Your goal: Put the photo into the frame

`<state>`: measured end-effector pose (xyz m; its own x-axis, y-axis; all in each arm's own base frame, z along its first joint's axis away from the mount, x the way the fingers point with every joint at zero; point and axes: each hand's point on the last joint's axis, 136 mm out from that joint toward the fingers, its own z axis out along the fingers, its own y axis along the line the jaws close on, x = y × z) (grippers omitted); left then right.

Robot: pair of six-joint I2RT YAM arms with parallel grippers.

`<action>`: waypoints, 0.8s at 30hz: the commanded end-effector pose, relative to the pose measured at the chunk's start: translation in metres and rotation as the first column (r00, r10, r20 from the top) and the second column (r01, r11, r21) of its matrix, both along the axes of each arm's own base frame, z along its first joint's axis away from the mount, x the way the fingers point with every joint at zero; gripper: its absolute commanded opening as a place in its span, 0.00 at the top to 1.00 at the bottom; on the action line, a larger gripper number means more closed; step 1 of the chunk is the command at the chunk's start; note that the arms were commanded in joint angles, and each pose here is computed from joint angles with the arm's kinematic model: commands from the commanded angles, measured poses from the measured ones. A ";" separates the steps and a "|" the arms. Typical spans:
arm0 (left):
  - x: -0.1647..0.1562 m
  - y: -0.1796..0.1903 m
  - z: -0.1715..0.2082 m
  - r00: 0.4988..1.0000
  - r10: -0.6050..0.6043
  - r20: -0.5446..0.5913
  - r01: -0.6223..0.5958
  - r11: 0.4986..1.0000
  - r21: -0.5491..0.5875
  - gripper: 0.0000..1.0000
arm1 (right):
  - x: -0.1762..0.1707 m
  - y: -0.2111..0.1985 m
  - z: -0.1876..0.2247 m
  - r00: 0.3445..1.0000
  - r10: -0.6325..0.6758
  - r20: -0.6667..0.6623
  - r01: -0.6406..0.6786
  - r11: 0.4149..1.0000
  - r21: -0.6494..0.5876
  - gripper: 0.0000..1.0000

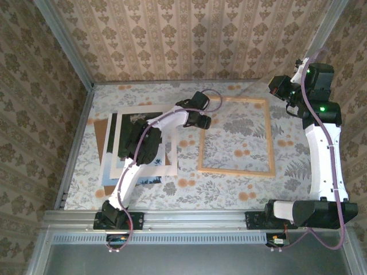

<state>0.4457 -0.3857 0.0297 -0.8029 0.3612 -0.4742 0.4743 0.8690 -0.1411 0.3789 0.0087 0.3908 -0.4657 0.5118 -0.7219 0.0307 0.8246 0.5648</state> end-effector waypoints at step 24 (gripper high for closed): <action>-0.036 0.093 0.000 0.979 0.188 -0.082 -0.192 0.981 -0.035 0.73 | -0.017 0.065 -0.019 0.976 0.207 -0.061 -0.208 0.978 -0.009 1.00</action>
<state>0.4162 -0.3041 0.0282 -0.8777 0.2139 -0.4288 0.3185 0.9290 -0.1886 0.3700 0.0603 0.3762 -0.5705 0.4256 -0.7024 -0.0675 0.8280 0.5566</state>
